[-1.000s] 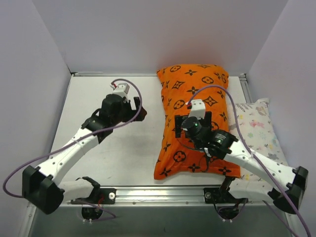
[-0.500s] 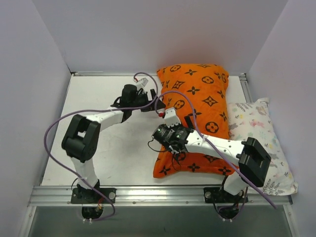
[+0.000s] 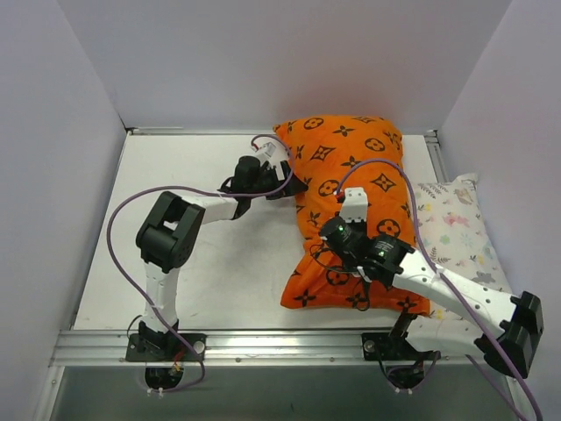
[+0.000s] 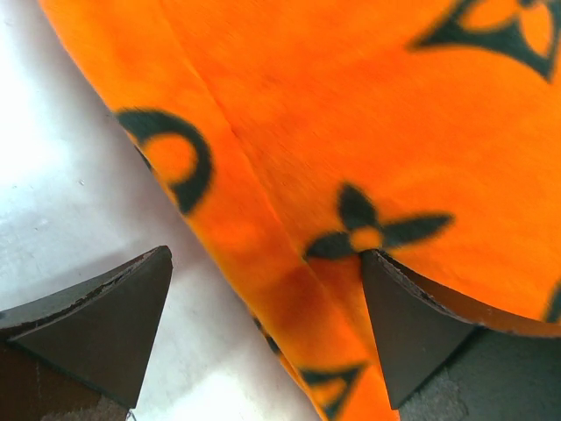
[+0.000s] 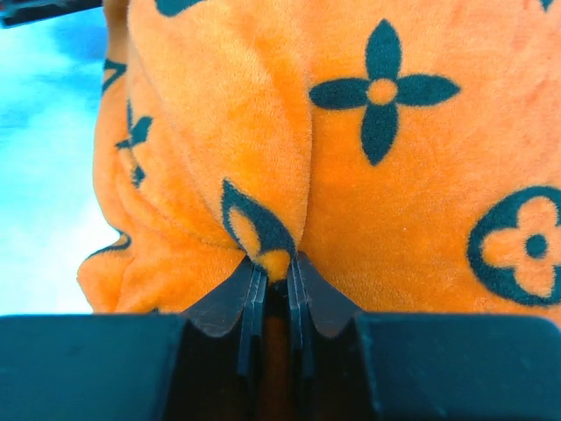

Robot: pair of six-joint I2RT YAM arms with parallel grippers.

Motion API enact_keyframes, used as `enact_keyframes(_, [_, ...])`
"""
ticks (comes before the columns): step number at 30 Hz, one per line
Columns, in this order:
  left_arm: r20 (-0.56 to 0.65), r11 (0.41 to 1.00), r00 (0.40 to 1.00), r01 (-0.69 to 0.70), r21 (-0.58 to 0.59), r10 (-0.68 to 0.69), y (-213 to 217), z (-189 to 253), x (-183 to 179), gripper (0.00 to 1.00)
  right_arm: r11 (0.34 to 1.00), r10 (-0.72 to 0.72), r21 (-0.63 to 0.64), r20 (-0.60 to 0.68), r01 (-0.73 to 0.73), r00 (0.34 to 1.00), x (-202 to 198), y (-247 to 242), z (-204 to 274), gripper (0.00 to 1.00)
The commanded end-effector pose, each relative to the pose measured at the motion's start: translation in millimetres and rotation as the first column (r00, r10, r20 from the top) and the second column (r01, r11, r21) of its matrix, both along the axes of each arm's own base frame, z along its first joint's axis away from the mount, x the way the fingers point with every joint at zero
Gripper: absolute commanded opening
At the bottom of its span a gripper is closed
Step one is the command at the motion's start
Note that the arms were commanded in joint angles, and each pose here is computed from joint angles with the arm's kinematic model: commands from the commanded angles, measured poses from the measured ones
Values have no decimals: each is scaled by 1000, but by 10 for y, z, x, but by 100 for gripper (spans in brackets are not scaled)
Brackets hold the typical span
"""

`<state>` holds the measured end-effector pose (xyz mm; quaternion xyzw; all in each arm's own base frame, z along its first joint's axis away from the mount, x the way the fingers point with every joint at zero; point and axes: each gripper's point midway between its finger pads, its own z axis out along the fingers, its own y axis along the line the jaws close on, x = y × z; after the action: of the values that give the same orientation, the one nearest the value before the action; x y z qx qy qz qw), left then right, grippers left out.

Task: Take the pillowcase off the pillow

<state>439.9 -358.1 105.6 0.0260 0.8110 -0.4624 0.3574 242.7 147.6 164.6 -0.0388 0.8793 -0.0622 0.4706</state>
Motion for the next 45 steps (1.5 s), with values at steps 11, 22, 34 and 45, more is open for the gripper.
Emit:
enact_keyframes(11, [180, 970, 977, -66, -234, 110, -272, 539, 222, 76, 995, 75, 68, -65, -70, 995, -237, -91, 31, 0])
enact_keyframes(22, [231, 940, 921, -266, -214, 313, 420, 1062, -84, 0, 992, 102, 75, -41, -99, 994, -185, -47, 214, 0])
enact_keyframes(34, [574, 873, 687, -476, -110, 446, 1393, 3143, -1432, 0, 861, 416, 301, 50, -411, 908, -477, 684, 1138, 0])
enact_keyframes(45, [370, 892, 883, -388, 232, 288, 668, 2119, -696, 0, 819, 321, 534, -120, -212, 939, 226, 622, 556, 0])
